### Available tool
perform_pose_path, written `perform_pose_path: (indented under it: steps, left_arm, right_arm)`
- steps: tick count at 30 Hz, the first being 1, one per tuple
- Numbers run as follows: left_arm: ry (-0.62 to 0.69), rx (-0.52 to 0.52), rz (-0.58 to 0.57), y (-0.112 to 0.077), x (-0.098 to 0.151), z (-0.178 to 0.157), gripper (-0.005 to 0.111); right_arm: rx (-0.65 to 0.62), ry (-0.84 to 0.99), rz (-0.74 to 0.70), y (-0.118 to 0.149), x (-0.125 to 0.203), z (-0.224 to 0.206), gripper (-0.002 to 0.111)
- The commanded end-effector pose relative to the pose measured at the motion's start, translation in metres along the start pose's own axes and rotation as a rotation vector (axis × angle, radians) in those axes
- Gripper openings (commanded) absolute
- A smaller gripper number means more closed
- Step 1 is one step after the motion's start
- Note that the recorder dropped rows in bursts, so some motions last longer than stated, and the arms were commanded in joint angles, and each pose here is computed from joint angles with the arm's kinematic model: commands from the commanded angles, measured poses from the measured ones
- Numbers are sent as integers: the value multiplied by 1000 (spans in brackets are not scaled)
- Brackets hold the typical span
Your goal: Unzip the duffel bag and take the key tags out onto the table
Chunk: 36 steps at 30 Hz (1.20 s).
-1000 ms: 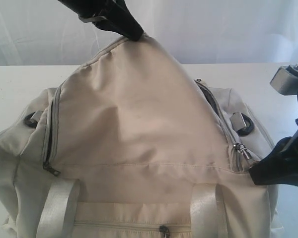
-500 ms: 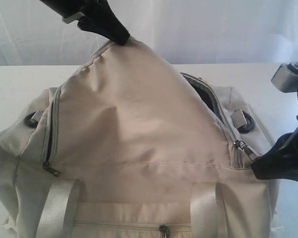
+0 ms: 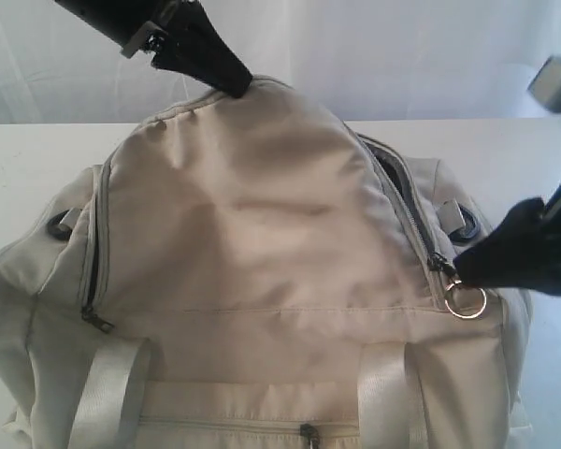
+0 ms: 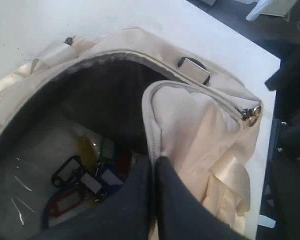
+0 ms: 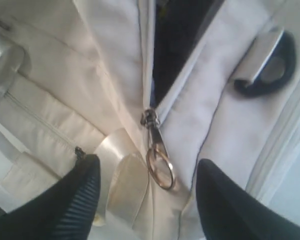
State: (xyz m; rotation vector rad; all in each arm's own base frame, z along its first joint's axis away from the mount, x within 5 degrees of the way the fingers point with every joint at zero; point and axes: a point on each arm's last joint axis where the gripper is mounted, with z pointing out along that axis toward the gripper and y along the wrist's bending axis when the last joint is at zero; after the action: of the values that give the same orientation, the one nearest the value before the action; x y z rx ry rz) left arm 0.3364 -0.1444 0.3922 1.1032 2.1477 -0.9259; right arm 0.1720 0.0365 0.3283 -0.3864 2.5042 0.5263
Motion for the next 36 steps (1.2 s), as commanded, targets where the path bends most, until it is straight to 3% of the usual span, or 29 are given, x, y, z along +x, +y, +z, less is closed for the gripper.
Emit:
perform_pose_path:
  steps: [1,7,10,14,20,25,30,33,36]
  left_arm:
    - [68,109,-20,-27,16,-1,0]
    - [137,129,11,-67,42,-3,0]
    - [155,162,39,-97,57,-7,0]
    - [201,224,57,-135,84,-7,0]
    - [301,318,36,-171,130,1,0]
    - [412,401,-15,-182,171,17,0]
    - [392,364,-91,-177,197,42,1]
    - [378,351,-106,-176,207,50,16]
    - [382,356,-125,-175,212,53,44]
  right_arm:
    - [19,-126,-52,13,-14,-29,54]
    - [32,-188,-82,21,-12,-45,54]
    - [30,-190,-82,23,-11,-47,54]
    - [19,-174,-59,24,-9,-47,54]
    - [-35,-157,-44,28,-8,-47,54]
    - [-53,-148,-40,30,-7,-47,54]
    - [-89,-163,-26,33,-8,-47,54]
    - [-106,-169,-20,35,-9,-47,54]
    - [-108,-170,-19,35,-9,-47,54]
